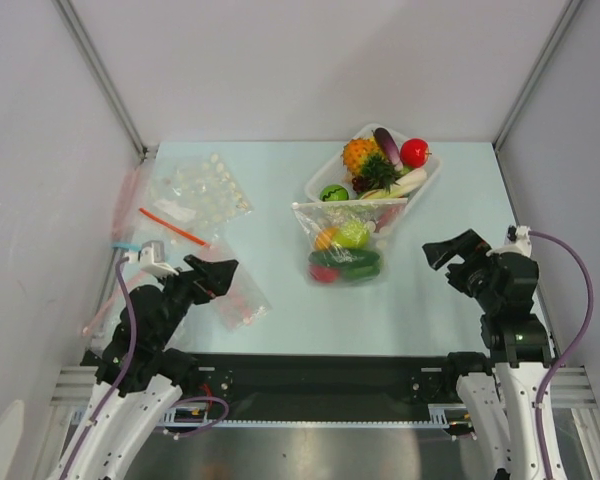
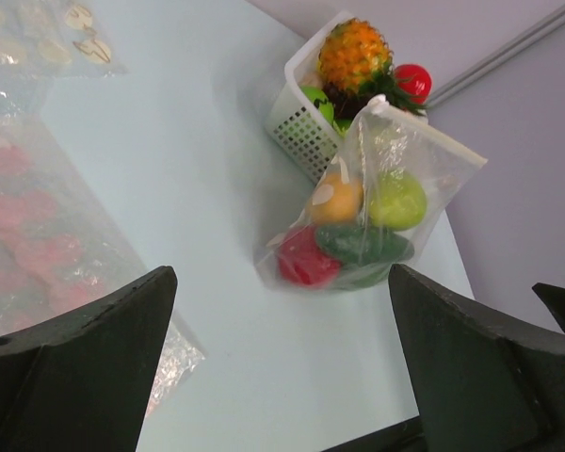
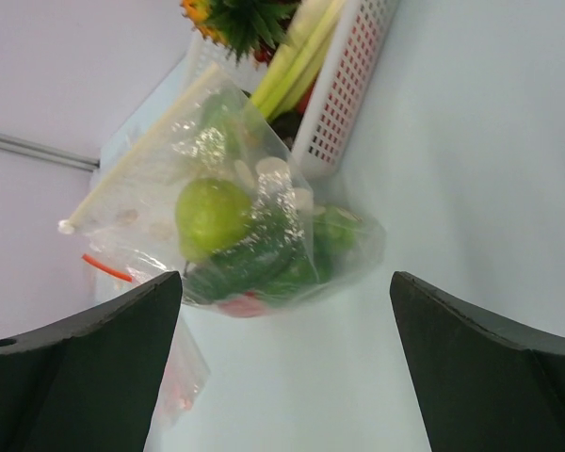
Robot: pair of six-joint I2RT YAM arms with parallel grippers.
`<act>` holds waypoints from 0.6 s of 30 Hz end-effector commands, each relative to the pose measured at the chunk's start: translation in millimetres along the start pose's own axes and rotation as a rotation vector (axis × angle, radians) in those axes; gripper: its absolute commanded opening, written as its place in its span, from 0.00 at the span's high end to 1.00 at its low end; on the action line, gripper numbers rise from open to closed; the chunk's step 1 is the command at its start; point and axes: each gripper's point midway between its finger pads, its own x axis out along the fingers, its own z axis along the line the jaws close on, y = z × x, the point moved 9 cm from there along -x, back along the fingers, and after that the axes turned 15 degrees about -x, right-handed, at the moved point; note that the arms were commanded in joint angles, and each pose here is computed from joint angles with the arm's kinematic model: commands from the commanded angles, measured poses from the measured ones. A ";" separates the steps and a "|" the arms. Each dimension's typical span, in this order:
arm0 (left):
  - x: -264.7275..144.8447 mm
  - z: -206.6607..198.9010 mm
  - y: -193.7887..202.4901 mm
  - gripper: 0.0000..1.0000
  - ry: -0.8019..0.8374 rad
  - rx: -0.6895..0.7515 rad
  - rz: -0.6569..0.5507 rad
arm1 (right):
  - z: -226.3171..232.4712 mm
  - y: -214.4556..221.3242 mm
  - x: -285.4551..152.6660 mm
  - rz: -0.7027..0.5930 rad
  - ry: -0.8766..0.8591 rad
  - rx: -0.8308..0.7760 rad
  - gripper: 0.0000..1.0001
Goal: Place the food in the zip-top bag and seal the zipper
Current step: Reset both arms
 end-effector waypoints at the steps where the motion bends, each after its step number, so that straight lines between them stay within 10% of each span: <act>1: -2.8 2.5 4.9 0.00 0.000 -0.003 0.044 | -7.1 15.4 -1.6 0.051 0.014 -0.011 0.00; 18: -5.4 4.4 6.0 0.00 -0.028 0.099 0.113 | -15.6 25.1 3.9 0.061 0.020 -0.070 0.01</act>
